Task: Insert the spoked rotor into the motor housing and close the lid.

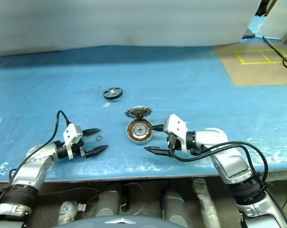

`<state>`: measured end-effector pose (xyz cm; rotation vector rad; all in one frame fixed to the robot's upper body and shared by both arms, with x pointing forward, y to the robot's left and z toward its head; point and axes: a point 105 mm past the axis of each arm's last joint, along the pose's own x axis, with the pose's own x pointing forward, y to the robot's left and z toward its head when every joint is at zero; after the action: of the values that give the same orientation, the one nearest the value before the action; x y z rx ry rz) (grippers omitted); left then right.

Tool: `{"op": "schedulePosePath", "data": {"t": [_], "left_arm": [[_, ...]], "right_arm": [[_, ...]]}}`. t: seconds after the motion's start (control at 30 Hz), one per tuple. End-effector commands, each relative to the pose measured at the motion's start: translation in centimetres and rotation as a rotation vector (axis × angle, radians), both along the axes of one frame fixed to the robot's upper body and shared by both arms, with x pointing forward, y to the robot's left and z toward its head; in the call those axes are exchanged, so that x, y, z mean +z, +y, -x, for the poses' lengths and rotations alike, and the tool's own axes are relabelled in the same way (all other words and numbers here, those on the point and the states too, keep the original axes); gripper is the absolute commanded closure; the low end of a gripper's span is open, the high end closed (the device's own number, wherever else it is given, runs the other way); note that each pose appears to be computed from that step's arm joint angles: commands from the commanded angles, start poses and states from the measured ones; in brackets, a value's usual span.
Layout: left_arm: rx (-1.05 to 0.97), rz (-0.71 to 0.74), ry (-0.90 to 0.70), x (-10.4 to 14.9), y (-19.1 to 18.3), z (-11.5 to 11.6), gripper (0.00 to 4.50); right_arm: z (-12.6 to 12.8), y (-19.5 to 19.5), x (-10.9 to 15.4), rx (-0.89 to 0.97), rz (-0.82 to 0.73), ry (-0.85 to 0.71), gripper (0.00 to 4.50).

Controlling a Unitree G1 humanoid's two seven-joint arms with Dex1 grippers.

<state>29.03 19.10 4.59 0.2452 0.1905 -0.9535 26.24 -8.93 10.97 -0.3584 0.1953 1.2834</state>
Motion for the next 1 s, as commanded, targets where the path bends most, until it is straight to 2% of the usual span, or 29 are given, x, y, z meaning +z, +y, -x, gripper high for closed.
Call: {"op": "schedulePosePath", "data": {"t": [0.03, 0.07, 0.17, 0.3, 0.5, 0.6, 0.67, 1.0], "left_arm": [[0.029, -0.024, 0.024, -1.1, 0.6, 0.0, 0.0], [0.044, -0.023, 0.017, -1.1, 0.9, -0.2, 0.0], [0.073, -0.029, 0.013, -1.5, 1.6, -0.6, 0.63], [0.063, -0.037, 0.03, -2.1, 1.6, -0.4, 1.91], [0.027, -0.032, 0.077, -2.9, 1.1, 0.6, 1.91], [0.043, -0.041, 0.087, -3.1, 1.4, 0.7, 2.54], [0.053, -0.058, 0.092, -3.4, 1.7, 0.9, 3.15], [0.064, -0.096, 0.13, -3.8, 3.5, 2.1, 3.15]], "right_arm": [[0.0, 0.2, 0.4, 0.009, 0.0, -0.043, 0.66], [-0.1, 0.1, 0.3, 0.006, 0.002, -0.044, 0.66], [-0.1, 0.0, 0.1, 0.001, 0.007, -0.046, 0.61], [-0.2, -0.2, 0.0, -0.003, 0.01, -0.051, 0.61], [-0.3, -0.1, 0.0, -0.01, 0.018, -0.06, 0.61], [-0.4, 0.1, 0.1, -0.011, 0.02, -0.064, 0.61], [-0.5, 0.1, 0.2, -0.013, 0.023, -0.068, 0.61], [-0.6, 0.5, 0.8, -0.012, 0.027, -0.073, 0.61]]}}
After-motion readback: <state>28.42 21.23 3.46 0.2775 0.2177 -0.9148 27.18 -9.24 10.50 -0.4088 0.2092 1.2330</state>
